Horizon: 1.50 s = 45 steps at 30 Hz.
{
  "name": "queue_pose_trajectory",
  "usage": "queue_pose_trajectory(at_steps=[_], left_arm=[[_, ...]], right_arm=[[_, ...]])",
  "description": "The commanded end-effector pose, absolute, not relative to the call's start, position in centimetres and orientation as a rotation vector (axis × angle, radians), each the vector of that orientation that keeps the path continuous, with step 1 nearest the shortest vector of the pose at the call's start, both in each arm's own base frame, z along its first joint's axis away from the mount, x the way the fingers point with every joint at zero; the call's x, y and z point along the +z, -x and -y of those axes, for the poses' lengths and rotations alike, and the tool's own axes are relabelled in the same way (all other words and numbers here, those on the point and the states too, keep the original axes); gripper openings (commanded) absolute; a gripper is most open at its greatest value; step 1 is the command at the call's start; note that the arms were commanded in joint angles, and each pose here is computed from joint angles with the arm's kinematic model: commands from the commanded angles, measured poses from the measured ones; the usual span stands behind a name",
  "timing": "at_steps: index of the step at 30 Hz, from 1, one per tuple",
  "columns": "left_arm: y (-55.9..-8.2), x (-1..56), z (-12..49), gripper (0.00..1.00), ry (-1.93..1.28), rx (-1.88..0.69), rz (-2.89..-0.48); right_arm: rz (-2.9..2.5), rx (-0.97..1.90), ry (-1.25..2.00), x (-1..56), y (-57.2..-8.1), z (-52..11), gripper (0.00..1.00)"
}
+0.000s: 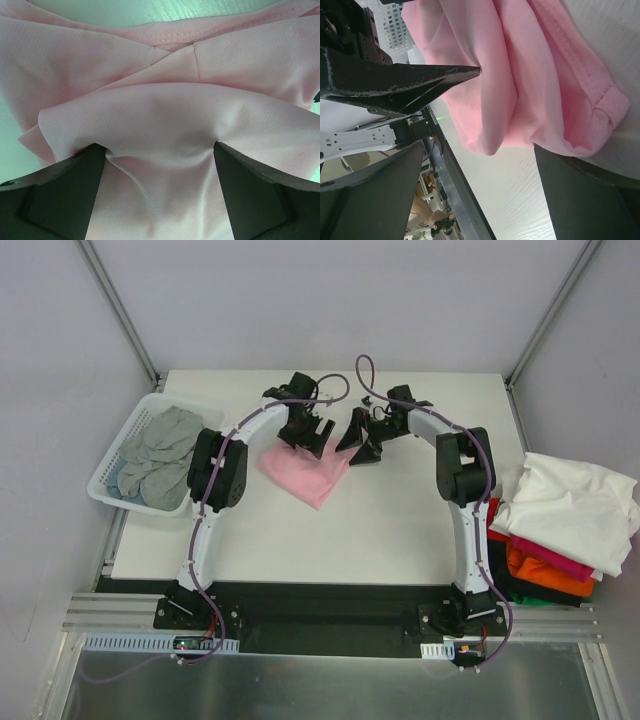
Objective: Fold and stack the t-shirts
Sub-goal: Put the neatly folded tshirt into the corner of the board with the right arm
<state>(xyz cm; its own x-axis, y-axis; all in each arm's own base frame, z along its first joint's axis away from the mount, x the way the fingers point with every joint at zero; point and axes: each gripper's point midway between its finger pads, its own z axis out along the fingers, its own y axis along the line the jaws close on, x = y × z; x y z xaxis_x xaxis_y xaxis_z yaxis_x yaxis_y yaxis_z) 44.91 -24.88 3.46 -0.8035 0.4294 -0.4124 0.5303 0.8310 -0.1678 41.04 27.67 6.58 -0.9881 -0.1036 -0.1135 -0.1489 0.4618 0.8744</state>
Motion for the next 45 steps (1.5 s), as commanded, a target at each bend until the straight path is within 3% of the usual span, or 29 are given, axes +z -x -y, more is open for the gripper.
queue_pose_trajectory(at_steps=[1,18,25,45], left_arm=[[-43.2,2.1,25.0,0.89,-0.733,-0.417,-2.728],[-43.0,9.1,23.4,0.93,-0.888,-0.339,-2.538],[-42.5,9.3,23.3,0.99,-0.915,-0.346,-2.531],[-36.7,7.8,20.4,0.99,-0.998,-0.336,-2.599]], right_arm=[[-2.589,1.569,0.301,7.8,-41.5,-27.6,0.96],[-2.605,1.302,0.225,6.1,-42.7,-24.2,0.96],[-2.613,1.335,0.203,5.2,-43.4,-25.8,0.96],[-2.603,1.407,0.236,5.3,-42.9,-27.7,0.96]])
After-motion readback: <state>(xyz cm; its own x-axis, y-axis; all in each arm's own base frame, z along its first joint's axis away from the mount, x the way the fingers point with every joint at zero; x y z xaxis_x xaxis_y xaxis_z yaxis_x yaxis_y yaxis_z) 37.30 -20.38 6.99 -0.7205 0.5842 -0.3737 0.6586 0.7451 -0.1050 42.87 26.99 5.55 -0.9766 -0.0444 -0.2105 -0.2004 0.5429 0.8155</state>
